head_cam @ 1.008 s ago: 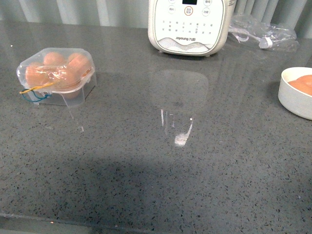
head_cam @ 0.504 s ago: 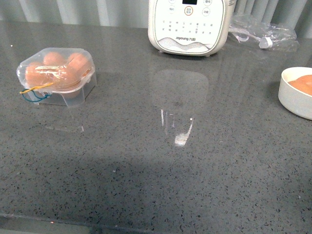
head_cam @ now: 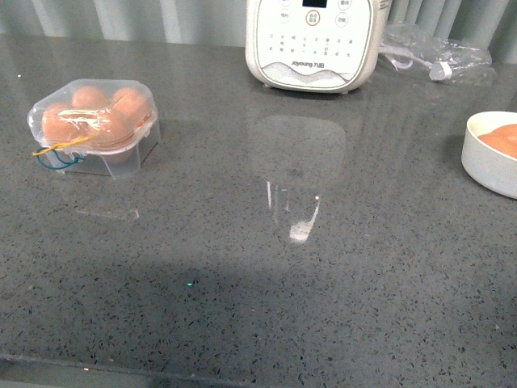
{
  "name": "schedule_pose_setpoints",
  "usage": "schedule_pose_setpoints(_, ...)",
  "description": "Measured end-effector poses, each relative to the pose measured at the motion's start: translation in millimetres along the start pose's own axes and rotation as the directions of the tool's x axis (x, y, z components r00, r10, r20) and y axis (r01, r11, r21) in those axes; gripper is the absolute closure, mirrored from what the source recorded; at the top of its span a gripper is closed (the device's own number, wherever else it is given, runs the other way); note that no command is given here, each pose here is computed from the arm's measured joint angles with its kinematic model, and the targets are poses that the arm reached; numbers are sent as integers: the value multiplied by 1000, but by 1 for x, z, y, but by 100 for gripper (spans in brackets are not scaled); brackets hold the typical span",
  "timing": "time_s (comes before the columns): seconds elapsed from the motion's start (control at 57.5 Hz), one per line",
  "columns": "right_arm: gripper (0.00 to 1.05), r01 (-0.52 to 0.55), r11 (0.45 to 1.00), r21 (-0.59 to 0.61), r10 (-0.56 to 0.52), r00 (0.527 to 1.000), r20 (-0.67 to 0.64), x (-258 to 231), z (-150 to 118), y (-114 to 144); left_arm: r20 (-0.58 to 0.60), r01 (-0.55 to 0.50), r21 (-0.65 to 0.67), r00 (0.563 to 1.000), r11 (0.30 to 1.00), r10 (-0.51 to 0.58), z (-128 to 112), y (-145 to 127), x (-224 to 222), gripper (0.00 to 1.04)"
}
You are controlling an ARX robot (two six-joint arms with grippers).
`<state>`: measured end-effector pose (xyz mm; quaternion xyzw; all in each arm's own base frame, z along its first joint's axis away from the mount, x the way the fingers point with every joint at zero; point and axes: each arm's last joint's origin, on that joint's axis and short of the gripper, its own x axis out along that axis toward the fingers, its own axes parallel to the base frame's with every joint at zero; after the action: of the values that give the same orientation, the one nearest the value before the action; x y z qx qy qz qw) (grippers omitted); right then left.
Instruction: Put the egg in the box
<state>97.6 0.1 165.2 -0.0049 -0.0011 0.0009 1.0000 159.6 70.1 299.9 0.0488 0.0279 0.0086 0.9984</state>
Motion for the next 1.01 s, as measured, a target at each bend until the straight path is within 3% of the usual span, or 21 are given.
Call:
schedule_pose_setpoints(0.122,7,0,1000,0,0,1000,0,0,0,0,61,1,-51,998,999,3,-24,-20,-9,45)
schedule_pose_setpoints(0.209,7,0,1000,0,0,1000,0,0,0,0,60,7,-73,998,997,-2,-37,-30,-13,57)
schedule_pose_setpoints(0.33,7,0,1000,0,0,1000,0,0,0,0,42,7,-90,999,996,-3,-64,-46,-19,86)
schedule_pose_setpoints(0.435,7,0,1000,0,0,1000,0,0,0,0,44,7,-95,999,995,-3,-74,-53,-23,102)
schedule_pose_setpoints(1.008,7,0,1000,0,0,1000,0,0,0,0,55,22,-99,998,995,-16,-110,-81,-39,101)
